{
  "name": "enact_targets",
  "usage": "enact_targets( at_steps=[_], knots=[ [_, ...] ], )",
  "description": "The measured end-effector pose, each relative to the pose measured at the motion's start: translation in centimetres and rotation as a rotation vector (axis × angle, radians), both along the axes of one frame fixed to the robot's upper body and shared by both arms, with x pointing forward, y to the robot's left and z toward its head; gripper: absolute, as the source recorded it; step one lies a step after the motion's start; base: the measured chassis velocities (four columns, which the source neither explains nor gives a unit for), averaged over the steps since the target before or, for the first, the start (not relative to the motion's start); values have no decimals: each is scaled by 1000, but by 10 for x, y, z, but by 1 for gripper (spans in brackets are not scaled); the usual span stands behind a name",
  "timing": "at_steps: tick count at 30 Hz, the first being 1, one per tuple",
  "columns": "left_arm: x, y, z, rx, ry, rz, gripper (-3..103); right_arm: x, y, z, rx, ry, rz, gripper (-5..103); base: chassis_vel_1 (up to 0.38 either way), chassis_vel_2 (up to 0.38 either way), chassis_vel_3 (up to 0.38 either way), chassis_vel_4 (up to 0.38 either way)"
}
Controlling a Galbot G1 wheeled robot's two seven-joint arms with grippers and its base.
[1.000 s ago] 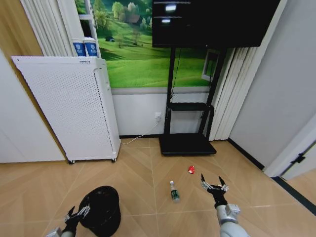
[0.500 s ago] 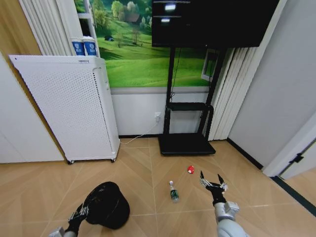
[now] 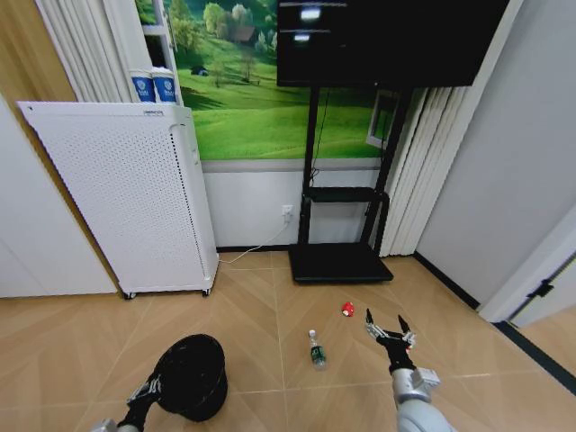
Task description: Pick up the trash bin and place the garbage on the floor into it.
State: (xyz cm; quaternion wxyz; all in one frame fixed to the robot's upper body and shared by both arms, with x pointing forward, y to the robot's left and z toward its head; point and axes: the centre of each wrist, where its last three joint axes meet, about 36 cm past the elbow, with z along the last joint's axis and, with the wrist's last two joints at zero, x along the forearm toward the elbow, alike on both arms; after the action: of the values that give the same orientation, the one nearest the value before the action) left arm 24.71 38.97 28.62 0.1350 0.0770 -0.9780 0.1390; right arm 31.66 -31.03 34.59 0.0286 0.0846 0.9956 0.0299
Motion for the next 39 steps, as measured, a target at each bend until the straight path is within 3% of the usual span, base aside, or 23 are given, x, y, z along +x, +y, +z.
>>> enact_targets(
  at_steps=[1,3,4,5,8,11,21,34,39],
  knots=[
    [9,4,18,11,-39,-7,8,5,-4,3,-41,8,-1,100,0,0,0,0],
    [13,7,24,17,-52,-10,8,7,-6,4,-58,12,-2,100,0,0,0,0],
    [26,18,48,43,-100,-21,8,14,-9,7,-96,18,2,100,0,0,0,0],
    [26,18,48,43,-100,-21,8,14,-9,7,-96,18,2,100,0,0,0,0],
    [53,43,123,94,-216,-36,8,28,-15,17,-144,15,42,100,0,0,0,0],
    [42,46,138,104,-223,-46,8,30,-14,13,-162,32,83,100,0,0,0,0],
    [-13,25,103,67,-165,-42,8,32,-6,-5,-141,76,148,100,-18,9,15,-13],
    [-19,17,101,62,-171,-51,8,31,-10,-14,-148,59,172,100,-230,54,229,-61],
    [-26,10,97,56,-163,-52,8,27,-21,-31,-228,23,194,100,-290,-90,306,101]
  ],
)
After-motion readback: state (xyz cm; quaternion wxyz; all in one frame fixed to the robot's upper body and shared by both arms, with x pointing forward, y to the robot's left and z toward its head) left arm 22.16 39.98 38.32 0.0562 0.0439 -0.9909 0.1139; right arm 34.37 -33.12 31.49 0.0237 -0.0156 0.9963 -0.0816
